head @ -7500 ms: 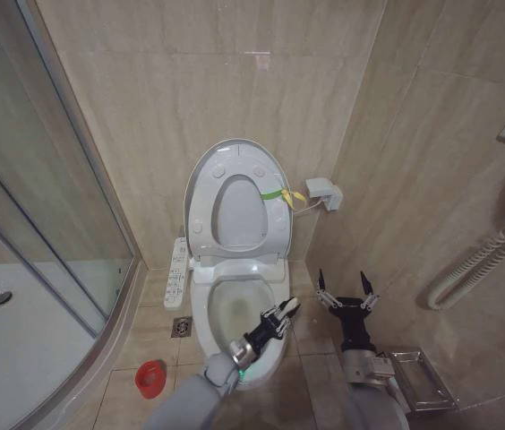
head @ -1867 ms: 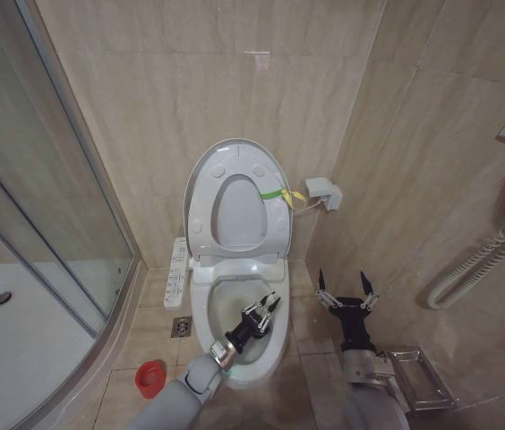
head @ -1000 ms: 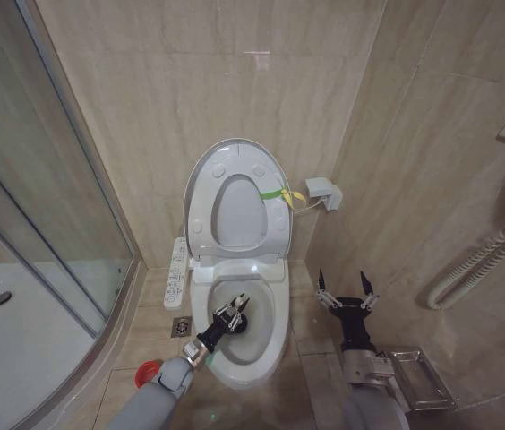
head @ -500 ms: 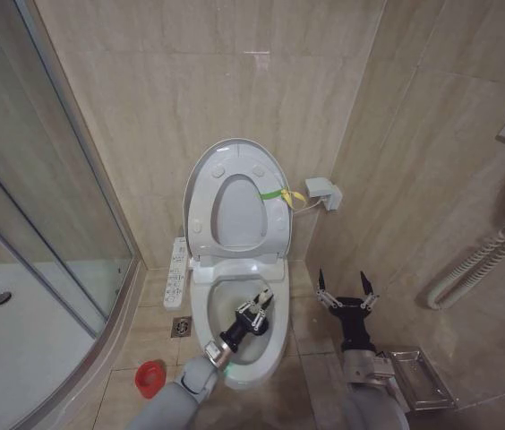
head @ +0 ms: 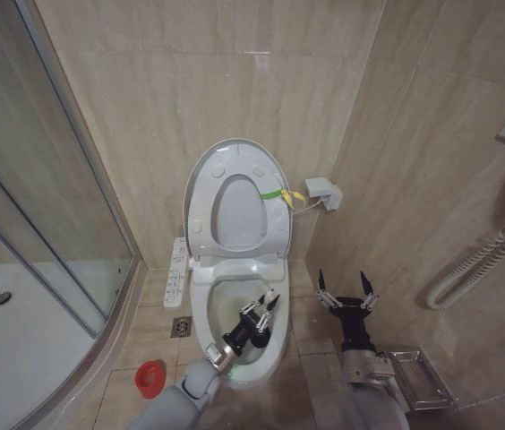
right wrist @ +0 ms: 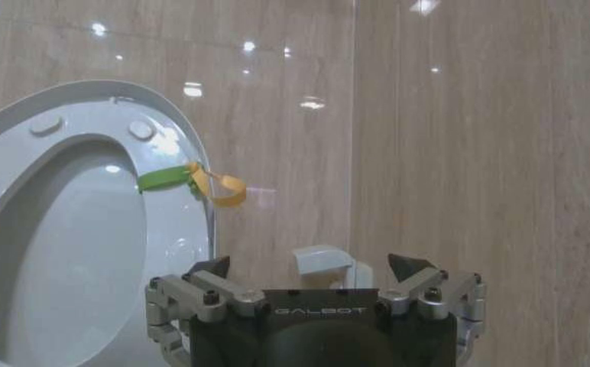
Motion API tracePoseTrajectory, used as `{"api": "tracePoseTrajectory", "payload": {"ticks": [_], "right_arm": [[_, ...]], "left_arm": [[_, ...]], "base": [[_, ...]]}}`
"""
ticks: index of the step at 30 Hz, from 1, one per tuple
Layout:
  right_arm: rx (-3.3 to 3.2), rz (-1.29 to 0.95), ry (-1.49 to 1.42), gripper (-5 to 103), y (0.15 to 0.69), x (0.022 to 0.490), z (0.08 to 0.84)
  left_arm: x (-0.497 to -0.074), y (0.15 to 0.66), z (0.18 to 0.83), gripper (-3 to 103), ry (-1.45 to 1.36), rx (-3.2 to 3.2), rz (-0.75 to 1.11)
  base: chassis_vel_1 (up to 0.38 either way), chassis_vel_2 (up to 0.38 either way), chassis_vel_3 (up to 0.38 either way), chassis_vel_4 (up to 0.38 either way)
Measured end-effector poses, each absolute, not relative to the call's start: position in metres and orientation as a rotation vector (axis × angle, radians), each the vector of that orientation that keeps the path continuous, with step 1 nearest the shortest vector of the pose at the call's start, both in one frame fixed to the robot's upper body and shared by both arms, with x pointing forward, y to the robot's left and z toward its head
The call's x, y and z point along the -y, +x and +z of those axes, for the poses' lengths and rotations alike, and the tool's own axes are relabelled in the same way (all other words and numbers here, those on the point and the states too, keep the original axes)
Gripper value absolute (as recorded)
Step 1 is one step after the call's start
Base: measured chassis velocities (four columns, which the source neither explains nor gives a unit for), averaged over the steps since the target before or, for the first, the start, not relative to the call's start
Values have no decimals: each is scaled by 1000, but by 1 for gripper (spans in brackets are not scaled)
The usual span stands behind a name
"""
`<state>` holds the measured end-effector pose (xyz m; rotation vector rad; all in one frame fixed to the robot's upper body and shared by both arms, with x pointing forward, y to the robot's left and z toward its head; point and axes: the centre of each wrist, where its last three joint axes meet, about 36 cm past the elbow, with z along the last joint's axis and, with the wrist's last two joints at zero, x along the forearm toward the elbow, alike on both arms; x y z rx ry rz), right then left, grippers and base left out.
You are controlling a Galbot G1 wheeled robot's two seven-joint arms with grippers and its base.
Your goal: Open the toilet lid, clean the toilet bowl with a toilet brush, close the toilet lid, and flush.
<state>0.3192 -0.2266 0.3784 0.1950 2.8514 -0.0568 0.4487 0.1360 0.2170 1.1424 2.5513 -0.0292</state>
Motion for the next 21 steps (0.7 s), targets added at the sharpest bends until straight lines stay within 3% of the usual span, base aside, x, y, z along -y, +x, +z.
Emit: {"api": "tracePoseTrajectory", "payload": {"ticks": [8, 21], "right_arm": [[-2851, -57, 195, 100, 319, 227, 378], [-2851, -57, 195, 100, 319, 227, 378]], "left_arm": [[-200, 470, 187, 20, 999, -2678, 126], [-186, 463, 257, 20, 773, -2562, 84]], "base": [[0, 0, 0, 0], [0, 0, 0, 0]]}}
